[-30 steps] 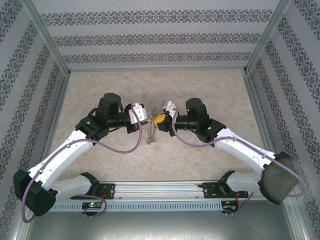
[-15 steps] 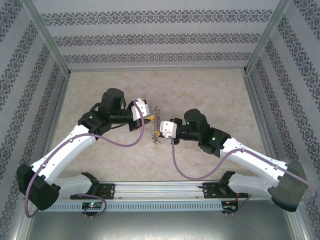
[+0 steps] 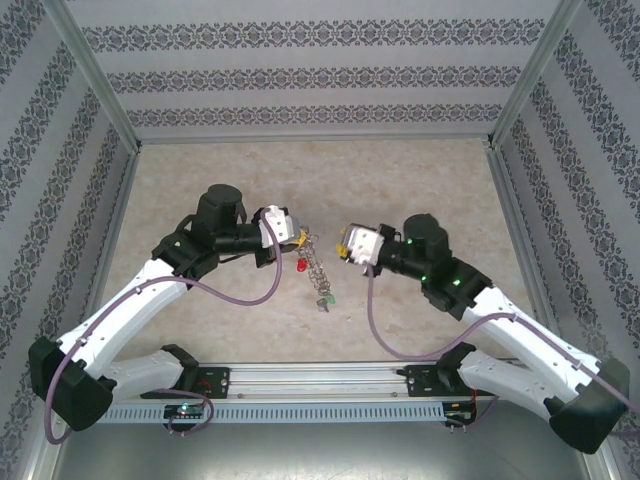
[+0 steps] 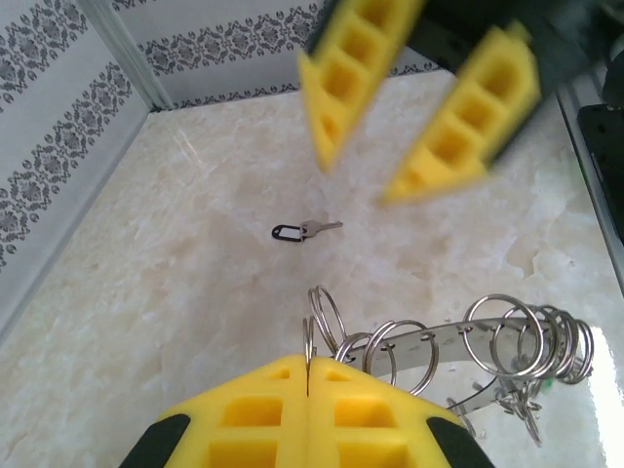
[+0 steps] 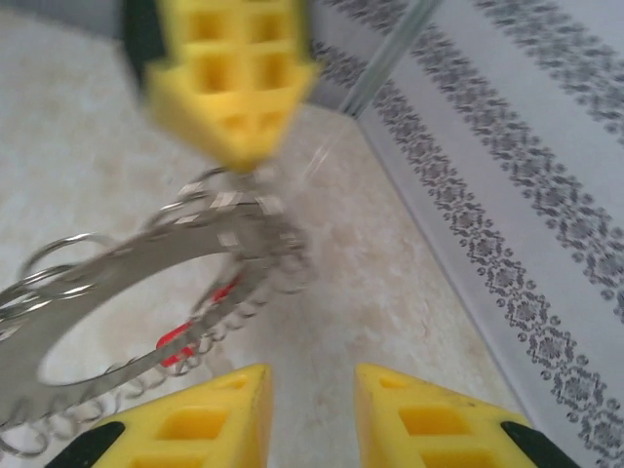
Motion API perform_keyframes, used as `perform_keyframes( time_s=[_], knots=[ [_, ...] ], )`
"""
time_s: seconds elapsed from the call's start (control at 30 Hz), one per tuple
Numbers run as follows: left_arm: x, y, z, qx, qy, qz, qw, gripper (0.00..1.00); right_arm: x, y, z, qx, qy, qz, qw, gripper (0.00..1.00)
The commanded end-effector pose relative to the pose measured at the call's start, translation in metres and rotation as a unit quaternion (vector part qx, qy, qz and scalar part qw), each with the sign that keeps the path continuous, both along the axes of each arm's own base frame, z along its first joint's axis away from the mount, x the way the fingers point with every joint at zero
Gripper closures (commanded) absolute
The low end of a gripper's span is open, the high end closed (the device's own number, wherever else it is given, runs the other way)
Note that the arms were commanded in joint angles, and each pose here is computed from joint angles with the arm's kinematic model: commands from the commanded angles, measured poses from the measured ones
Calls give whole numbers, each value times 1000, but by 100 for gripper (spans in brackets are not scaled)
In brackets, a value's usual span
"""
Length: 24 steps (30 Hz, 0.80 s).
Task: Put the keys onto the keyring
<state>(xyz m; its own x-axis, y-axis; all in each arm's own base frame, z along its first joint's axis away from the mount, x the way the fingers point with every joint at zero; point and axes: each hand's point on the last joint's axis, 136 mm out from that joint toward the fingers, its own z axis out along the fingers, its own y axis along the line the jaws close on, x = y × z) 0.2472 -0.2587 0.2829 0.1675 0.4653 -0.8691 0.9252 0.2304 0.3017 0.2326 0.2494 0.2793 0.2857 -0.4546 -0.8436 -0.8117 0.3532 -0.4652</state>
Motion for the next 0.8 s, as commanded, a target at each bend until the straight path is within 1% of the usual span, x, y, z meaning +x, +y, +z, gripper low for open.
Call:
perform_keyframes(
  time_s=[0.0, 0.1, 0.17, 0.27, 0.43, 0.5, 0.77],
  knots=[
    [-3, -1, 28, -19, -74, -23, 997, 100, -9, 8, 17, 78, 85, 37, 993, 73],
    [-8, 0, 29, -16, -86, -34, 996, 100, 7, 10, 21, 75, 102, 12, 992, 75],
    [-11, 1, 28, -9, -86, -39, 996, 100, 12, 15, 24, 76, 112, 19, 991, 74],
    [-14, 2, 28, -7, -81, -45, 996, 100, 8, 26, 25, 67, 101, 59, 991, 74],
    [-14, -1, 28, -13, -76, -50, 996, 100, 9, 40, 20, 47, 92, 78, 992, 74],
    [-13, -2, 28, -13, -74, -50, 996, 100, 3, 46, 16, 35, 82, 94, 992, 73],
    [-14, -3, 30, -16, -72, -56, 996, 100, 2, 55, 6, 17, 73, 95, 993, 72]
  ],
)
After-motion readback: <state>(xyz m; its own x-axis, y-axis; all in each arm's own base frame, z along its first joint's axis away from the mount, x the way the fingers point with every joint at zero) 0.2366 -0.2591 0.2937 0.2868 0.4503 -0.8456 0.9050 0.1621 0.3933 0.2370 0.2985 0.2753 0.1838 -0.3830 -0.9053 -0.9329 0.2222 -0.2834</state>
